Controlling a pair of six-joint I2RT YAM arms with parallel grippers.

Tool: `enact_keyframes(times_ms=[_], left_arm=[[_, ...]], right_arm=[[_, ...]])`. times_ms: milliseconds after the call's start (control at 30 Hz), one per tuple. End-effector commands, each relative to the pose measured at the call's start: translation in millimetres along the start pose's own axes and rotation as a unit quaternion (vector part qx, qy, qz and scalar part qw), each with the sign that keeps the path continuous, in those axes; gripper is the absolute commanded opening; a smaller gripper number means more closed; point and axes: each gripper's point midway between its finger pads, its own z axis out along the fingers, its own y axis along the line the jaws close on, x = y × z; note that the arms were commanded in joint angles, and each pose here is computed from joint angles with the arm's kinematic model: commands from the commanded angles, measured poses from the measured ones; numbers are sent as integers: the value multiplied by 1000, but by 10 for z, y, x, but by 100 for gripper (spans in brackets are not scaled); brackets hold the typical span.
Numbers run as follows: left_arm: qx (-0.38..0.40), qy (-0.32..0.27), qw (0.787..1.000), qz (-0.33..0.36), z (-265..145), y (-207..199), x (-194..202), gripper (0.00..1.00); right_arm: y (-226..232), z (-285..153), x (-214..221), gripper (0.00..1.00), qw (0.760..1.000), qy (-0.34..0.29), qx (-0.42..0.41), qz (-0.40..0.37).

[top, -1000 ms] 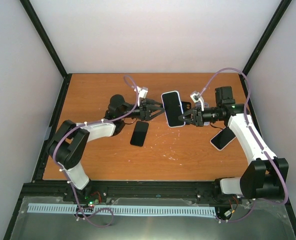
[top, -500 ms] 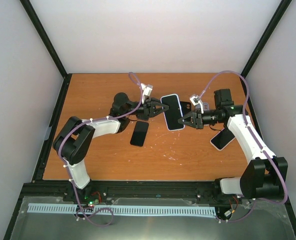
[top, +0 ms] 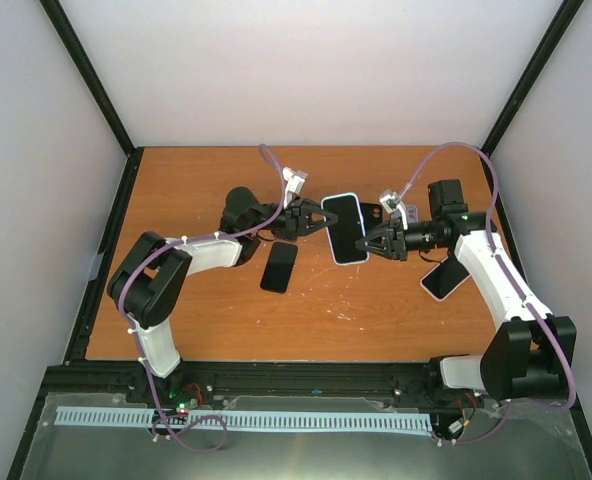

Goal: Take the phone out of the phone case
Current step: Pick up the phone at the center of the board.

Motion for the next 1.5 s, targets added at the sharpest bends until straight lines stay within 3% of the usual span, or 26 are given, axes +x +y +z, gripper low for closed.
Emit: enact_keyframes(times_ms=[0, 133, 333, 800, 1167, 1467], left_arm=[[40, 18, 998, 52, 36, -279, -64, 7], [39, 32, 998, 39, -4, -307, -61, 5], [48, 52, 997, 22, -76, -419, -68, 2], [74, 77, 993, -40, -61, -463, -62, 0], [101, 85, 989, -65, -99, -511, 28, 0], [125, 117, 982, -82, -85, -626, 145, 0]], right_arm=[[202, -34, -15, 29, 999, -7, -21, -34], [298, -30, 104, 43, 997, 15, -35, -68], [319, -4, 368, 47, 992, 69, -29, -106], [597, 185, 553, 30, 968, 113, -18, -225], [596, 220, 549, 18, 963, 110, -8, -244], [529, 258, 450, 14, 949, 116, 10, -292]])
